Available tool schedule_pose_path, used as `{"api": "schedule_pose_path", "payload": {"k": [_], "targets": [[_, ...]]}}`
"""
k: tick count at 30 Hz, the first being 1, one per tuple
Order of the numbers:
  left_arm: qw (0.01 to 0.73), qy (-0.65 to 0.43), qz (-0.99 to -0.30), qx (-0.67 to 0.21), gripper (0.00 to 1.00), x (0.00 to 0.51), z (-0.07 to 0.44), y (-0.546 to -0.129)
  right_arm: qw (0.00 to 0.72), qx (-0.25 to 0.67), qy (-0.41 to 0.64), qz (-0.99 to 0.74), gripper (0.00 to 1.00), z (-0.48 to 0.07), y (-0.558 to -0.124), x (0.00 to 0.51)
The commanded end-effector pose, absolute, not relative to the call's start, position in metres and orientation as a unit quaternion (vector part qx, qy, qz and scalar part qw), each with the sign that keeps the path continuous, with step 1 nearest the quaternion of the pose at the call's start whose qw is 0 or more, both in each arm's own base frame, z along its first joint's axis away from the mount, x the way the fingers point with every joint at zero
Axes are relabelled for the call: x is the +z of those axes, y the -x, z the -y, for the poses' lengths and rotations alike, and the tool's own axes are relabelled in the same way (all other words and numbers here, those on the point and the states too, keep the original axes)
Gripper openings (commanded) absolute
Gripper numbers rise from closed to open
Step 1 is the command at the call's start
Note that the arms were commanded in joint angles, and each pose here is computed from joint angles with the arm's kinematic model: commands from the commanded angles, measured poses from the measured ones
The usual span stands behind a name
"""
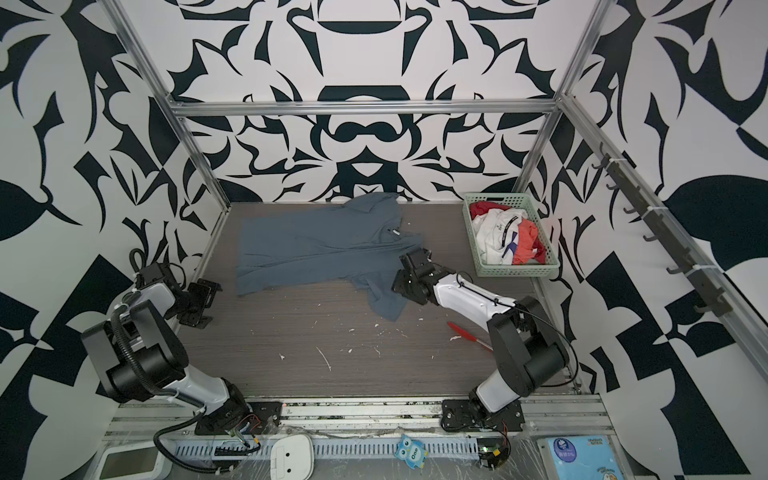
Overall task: Fold and stack the t-shirts
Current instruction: 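Grasp the t-shirt edges nearest the robot with both grippers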
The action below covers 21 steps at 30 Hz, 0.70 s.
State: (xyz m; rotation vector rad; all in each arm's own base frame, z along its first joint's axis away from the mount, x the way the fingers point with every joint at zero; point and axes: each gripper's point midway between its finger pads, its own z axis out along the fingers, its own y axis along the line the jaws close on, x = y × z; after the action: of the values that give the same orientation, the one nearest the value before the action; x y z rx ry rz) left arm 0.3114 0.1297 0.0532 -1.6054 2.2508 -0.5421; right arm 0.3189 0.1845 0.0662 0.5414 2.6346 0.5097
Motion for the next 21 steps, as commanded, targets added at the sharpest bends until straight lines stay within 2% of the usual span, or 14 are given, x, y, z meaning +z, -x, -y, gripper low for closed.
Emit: {"api": "schedule_pose_path", "payload": {"k": [1,10,11,18,21], "targets": [[0.156,0.557,-0.777,-0.249,0.87,0.055,-0.116,-0.328,0.231,0.225,-0.257,-0.911,0.64,-0.187,-0.322,0.078],[0.110,0.549,-0.796,-0.230,0.86,0.027,-0.097,-0.338,0.174,0.222,-0.303,-0.911,0.68,-0.185,-0.300,0.029],[0.108,0.547,-0.799,-0.226,0.81,0.024,-0.096,-0.341,0.167,0.229,-0.307,-0.909,0.68,-0.188,-0.301,0.024],[0.087,0.532,-0.814,-0.216,0.67,0.005,-0.083,-0.353,0.148,0.250,-0.336,-0.896,0.68,-0.195,-0.302,0.007],[0.082,0.522,-0.822,-0.213,0.54,0.000,-0.079,-0.355,0.154,0.235,-0.342,-0.897,0.67,-0.188,-0.299,0.008]]}}
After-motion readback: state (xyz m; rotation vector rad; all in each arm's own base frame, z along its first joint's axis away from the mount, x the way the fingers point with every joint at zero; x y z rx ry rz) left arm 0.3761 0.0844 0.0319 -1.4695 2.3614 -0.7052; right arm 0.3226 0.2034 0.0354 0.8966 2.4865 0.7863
